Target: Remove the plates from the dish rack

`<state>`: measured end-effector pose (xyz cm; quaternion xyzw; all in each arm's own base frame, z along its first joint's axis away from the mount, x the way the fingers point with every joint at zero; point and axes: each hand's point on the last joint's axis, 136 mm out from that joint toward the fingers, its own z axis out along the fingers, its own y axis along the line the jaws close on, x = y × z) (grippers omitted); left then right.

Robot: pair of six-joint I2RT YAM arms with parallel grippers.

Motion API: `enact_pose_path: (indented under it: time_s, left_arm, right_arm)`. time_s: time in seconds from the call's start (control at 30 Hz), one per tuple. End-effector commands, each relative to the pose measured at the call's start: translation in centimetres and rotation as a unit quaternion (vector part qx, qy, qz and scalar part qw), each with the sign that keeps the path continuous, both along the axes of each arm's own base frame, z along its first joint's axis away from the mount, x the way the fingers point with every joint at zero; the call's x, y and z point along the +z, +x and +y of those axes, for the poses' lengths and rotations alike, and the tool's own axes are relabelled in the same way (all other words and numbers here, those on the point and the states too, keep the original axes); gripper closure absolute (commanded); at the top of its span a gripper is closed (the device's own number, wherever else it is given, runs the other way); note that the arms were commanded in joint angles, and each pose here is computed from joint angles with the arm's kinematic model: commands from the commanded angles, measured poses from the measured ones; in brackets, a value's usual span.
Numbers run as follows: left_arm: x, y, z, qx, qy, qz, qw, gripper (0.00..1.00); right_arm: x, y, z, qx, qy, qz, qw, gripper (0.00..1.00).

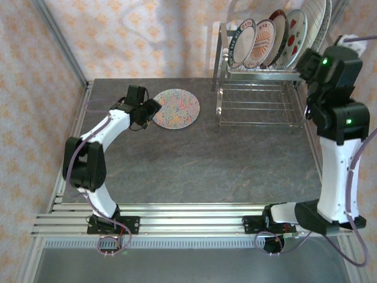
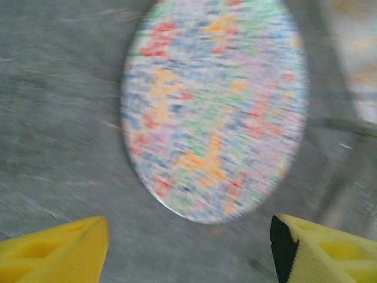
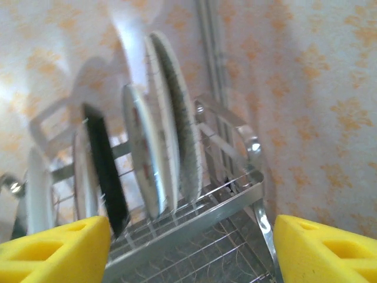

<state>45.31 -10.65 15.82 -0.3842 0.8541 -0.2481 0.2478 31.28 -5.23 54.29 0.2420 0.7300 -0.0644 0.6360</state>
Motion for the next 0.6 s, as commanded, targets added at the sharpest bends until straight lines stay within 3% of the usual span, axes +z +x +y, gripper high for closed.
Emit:
enact_pose_path:
  time_s: [0.0,0.1,0.2,0.4,0.57]
  left_arm:
    - [6.1,-1.6,-1.5,-0.038,0.031,-0.057,0.997,0.27]
    - [10.0,-3.5,-3.7,-0.076,0.033,-0.1,0.991,0.27]
    - [13.3,-5.5,-6.1,-0.124,0.024,-0.142,0.982,0.28]
    - [18.2,-9.6,-8.8,-0.201,0.001,-0.205,0.958,0.29]
    - [22.1,-12.7,-9.6,-0.244,-0.004,-0.273,0.93,0.29]
  right_arm:
    - [-1.0,1.8,-0.9,0.025,0.066,0.009,0.997,0.29]
    - [-0.6,4.2,-2.2,0.049,0.095,-0.002,0.994,0.32]
    - [-0.5,6.2,-2.8,0.094,0.08,-0.004,0.992,0.35]
    - [-0.2,7.4,-4.5,0.174,0.088,-0.025,0.981,0.49]
    - [-0.2,7.7,-3.2,0.229,0.059,-0.016,0.972,0.53]
